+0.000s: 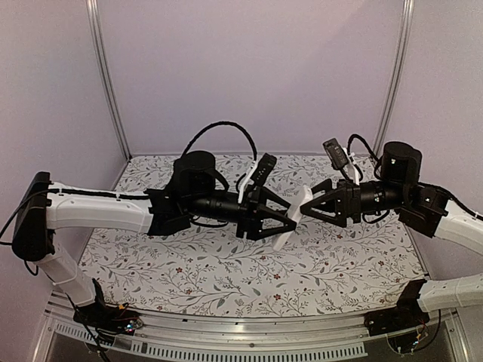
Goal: Load the batteries into the remote control
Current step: Pass from the left arm to the right
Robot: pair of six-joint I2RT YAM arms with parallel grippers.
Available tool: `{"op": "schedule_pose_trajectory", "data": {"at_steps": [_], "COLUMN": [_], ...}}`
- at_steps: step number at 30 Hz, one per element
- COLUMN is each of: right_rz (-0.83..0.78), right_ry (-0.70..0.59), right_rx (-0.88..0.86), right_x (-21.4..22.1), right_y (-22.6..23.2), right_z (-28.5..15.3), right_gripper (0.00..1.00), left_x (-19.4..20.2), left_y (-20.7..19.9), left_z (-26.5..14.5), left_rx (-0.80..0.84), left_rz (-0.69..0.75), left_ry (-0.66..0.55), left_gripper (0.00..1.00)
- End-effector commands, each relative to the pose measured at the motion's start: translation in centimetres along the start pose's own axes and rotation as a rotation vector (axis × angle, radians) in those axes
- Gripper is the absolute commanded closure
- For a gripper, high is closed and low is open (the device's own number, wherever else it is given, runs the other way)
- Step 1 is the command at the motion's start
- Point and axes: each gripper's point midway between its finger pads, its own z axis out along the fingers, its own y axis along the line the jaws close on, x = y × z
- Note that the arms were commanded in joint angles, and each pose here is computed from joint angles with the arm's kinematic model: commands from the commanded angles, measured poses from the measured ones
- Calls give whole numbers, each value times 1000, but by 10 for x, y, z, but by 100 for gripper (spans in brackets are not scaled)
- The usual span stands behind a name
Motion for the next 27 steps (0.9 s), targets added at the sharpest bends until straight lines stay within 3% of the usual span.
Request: {"op": "schedule_pose_trajectory", "data": {"at_steps": [1, 13, 17, 22, 27], "right_rz": [-71, -52, -34, 21, 99], "right_ry": [-36, -22, -26, 36, 181], "right_rx": [-27, -45, -32, 81, 310], "right_x": [-20, -20, -23, -17, 2], "right_y": [13, 15, 13, -7, -45], "right_z": [4, 9, 10, 7, 0], "right_gripper": [20, 64, 71, 76, 78], "left_x": [-12, -11, -11, -14, -13], "left_y": [-11, -1, 7, 32, 67], "left_z": [-3, -12, -18, -53, -117], "left_rx": [40, 17, -20, -190, -488], "left_rz": [8, -37, -52, -70, -86], "left_ry": [-45, -92, -92, -83, -100], "left_gripper": [69, 68, 45, 1, 1]}}
